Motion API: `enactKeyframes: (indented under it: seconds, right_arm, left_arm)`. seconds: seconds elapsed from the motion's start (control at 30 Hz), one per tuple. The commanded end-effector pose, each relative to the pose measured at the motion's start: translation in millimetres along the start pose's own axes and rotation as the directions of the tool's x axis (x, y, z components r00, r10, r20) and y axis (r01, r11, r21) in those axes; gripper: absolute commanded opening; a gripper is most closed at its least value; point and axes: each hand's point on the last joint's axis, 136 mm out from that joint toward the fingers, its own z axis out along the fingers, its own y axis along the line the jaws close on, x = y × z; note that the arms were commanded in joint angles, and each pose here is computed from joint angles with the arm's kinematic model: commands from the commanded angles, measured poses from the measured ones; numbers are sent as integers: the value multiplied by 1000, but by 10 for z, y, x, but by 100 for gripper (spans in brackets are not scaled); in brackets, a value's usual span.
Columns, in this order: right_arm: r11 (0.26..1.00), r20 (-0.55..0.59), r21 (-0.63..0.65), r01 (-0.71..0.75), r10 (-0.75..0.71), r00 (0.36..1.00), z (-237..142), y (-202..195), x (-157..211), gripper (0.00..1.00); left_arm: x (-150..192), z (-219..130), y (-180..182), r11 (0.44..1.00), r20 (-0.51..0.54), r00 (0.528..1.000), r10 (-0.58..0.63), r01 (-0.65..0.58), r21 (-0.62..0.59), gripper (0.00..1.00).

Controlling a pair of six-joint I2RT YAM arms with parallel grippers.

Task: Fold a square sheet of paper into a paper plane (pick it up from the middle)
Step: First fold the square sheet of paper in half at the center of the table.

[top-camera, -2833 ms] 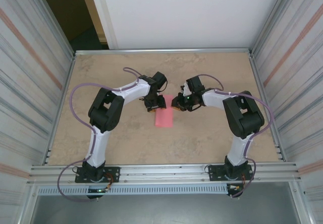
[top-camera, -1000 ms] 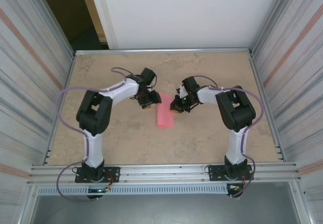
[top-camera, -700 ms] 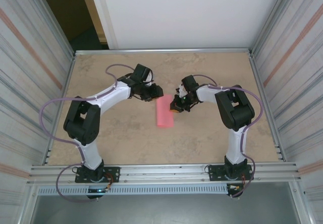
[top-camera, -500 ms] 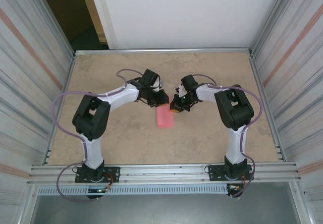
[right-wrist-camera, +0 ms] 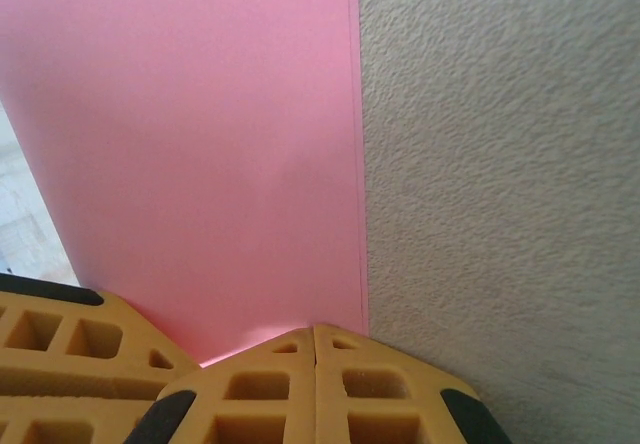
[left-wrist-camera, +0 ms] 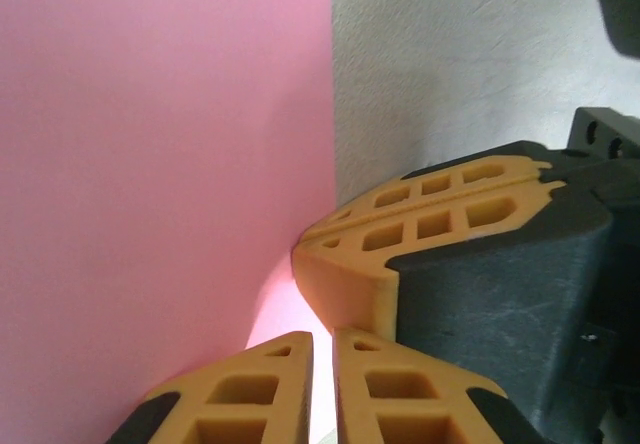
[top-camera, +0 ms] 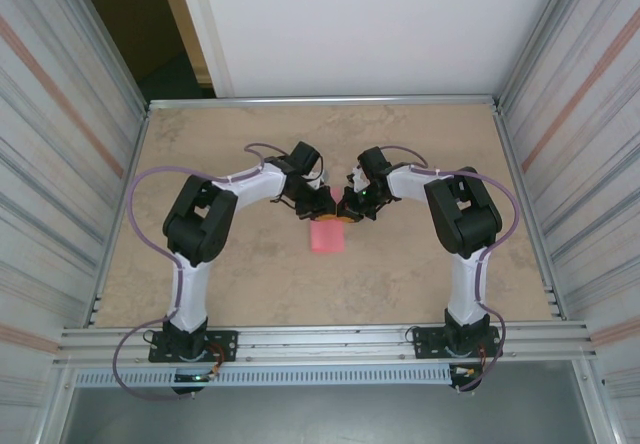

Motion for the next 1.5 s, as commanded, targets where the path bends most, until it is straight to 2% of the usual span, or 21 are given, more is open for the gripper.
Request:
enactKeyframes:
  seconds: [0.0,0.63,0.9,1.0,1.17,1.3,1.47]
  right_arm:
    - [917,-81,386,-104,146,986,265,-1078,438,6]
    - [872,-101,481,-95,163,982,249,-1271,499,5]
    - [864,-107,496,-86,159,981,244,-1320,516,6]
    - [865,-106,494,-84,156,982,242,-1310,507,6]
    - [865,-106,494,-84,156,982,243,-1306,513,6]
    - [863,-107,497,-86,159,981,245,-1325,520,6]
    - [864,-108,496,-84,158,981,251,-1325,519,6]
  left_arm:
    - [20,9,65,1000,-35,999,10,-10,-4,14]
    - [83,-45,790,990,-28,1000,-13,8,-141,12]
    - [131,-358,1185,981,17,997,-69,71,-182,11]
    - [37,-551,1048,988,75,996,-40,51,-149,11]
    - [-115,-727,467,999,176,984,39,-42,9,11]
    - [-141,-584,169,993,184,979,86,-100,66,11]
    - [-140,-253,146,992,118,989,88,-98,78,11]
